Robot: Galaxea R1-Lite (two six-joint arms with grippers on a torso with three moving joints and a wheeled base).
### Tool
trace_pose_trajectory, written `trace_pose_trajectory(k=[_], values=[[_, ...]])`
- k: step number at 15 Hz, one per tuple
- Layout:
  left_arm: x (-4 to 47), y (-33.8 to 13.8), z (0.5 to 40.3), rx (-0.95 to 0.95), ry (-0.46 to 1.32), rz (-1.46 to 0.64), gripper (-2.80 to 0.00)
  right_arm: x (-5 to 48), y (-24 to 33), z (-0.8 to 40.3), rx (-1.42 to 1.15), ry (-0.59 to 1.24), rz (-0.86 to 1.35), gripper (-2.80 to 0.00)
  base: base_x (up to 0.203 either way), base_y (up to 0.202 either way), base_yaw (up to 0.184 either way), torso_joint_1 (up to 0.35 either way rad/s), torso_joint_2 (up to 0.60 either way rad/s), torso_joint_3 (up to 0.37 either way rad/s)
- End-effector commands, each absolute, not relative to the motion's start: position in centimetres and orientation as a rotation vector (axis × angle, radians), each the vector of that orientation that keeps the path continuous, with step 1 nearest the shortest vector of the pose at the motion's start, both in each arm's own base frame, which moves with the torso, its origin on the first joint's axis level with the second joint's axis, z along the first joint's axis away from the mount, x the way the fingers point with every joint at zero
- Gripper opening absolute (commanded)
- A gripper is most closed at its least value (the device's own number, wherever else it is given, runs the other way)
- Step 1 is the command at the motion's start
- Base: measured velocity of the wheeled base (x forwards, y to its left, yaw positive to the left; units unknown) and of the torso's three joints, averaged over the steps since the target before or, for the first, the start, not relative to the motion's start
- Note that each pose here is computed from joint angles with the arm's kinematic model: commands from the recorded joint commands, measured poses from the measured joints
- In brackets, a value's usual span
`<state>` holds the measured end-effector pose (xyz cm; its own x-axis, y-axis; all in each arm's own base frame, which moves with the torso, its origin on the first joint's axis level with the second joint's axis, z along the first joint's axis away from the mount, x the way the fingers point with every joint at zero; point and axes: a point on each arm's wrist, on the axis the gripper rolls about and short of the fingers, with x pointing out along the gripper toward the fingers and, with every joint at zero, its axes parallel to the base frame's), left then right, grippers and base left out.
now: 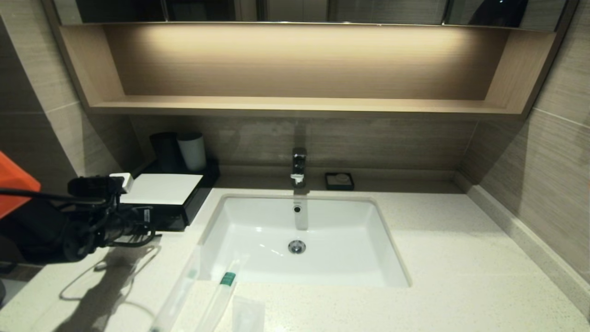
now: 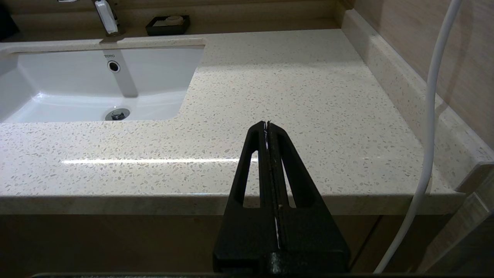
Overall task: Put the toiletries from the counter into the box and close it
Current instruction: Open the drawer
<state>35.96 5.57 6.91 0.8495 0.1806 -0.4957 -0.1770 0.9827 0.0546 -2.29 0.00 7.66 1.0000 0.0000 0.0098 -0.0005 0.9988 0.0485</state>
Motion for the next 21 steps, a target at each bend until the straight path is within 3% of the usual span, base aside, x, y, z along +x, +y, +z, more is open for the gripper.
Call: trace_pose_trajectory(k=[1, 21], values=[[36.0, 5.6, 7.2, 0.006, 0.55, 0.19, -2.8, -2.3, 0.0, 7.6, 0.049, -0.008, 0.0, -2.8, 0.0, 0.0, 0.0, 0.0, 0.0, 0.0], [34.8, 5.5, 8.8, 0.003, 0.683, 0.189, -2.8, -2.3, 0.0, 7.6, 0.049, -0.008, 0.0, -2.8, 0.0, 0.0, 0.0, 0.0, 0.0, 0.0]])
